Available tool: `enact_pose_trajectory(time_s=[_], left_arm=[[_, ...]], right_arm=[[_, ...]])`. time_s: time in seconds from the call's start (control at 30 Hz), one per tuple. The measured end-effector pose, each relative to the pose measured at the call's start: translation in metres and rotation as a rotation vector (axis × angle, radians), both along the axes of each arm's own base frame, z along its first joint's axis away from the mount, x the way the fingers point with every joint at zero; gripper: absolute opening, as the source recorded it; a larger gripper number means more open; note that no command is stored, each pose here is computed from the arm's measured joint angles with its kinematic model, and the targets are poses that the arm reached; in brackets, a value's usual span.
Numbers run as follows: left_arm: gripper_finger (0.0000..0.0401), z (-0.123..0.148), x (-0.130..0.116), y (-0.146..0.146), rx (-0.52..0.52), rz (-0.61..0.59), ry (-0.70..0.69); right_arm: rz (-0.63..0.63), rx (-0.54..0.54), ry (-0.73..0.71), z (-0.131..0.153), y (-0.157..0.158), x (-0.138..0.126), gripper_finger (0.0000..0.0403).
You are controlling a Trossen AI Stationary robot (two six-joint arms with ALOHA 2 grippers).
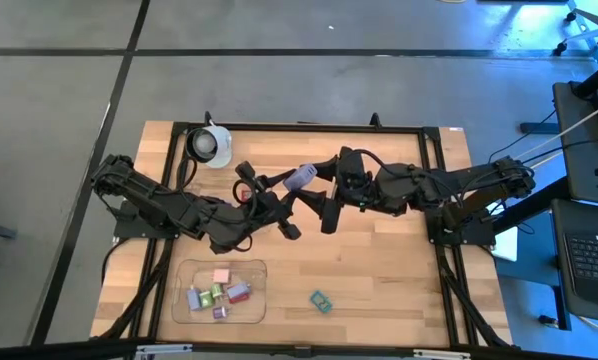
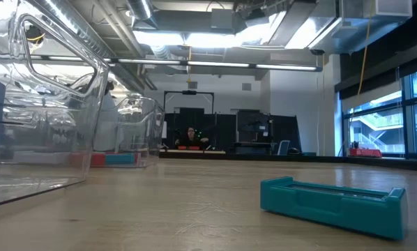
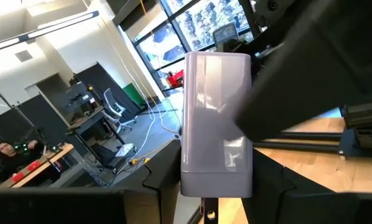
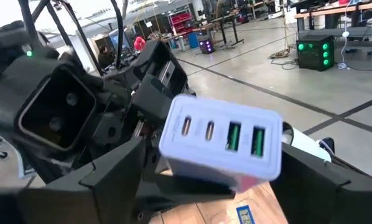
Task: Pick & Place Office items
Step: Put the light blue charger adapter into the bottom transparent bin
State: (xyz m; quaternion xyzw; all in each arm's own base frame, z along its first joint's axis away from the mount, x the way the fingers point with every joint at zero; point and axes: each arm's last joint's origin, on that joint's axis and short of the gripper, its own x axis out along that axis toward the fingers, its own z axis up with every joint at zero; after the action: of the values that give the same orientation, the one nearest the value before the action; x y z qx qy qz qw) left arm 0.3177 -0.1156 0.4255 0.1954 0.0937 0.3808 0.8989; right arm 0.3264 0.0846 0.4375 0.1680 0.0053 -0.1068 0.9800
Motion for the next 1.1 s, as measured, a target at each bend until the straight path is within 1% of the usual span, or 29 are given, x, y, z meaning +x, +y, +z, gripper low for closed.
enact_pose_trajectory(time_s=[0.17, 0.3, 0.5, 0.57, 0.63, 0.73, 0.8, 0.87, 0.97, 1.1], left_arm=[[0.0129, 0.000, 0.000, 0.000, -0.001, 0.001, -0.001], [0.0129, 0.000, 0.000, 0.000, -0.001, 0.001, -0.002], [0.0129, 0.000, 0.000, 0.000, -0.004, 0.003, -0.003], [0.0129, -0.002, 0.000, 0.000, -0.030, 0.004, -0.020], [0.0129, -0.006, -0.001, 0.000, -0.079, 0.002, -0.045], [0.0129, -0.015, -0.001, 0.000, -0.203, -0.046, -0.089], [0.0129, -0.022, 0.000, 0.000, -0.321, -0.110, -0.110], [0.0129, -0.028, 0.001, 0.001, -0.467, -0.186, -0.110], [0.0129, -0.041, 0.000, 0.003, -0.676, -0.267, -0.034], [0.0129, -0.058, -0.010, 0.001, -0.916, -0.274, 0.141]], right_arm=[[0.000, -0.009, 0.028, -0.003, 0.000, 0.000, 0.0345], [-0.005, -0.031, 0.103, -0.005, -0.004, -0.008, 0.0359], [-0.009, -0.021, 0.210, 0.002, -0.017, -0.040, 0.0362], [0.018, -0.013, 0.248, 0.005, -0.020, -0.054, 0.0361], [0.052, 0.005, 0.290, 0.006, -0.022, -0.067, 0.0361], [0.074, 0.045, 0.345, 0.006, -0.023, -0.083, 0.0361], [0.063, 0.054, 0.373, 0.005, -0.023, -0.090, 0.0361], [0.044, 0.055, 0.394, 0.003, -0.021, -0.093, 0.0361], [0.033, 0.053, 0.413, 0.001, -0.020, -0.095, 0.0361], [0.025, 0.072, 0.436, -0.003, -0.017, -0.091, 0.0361]])
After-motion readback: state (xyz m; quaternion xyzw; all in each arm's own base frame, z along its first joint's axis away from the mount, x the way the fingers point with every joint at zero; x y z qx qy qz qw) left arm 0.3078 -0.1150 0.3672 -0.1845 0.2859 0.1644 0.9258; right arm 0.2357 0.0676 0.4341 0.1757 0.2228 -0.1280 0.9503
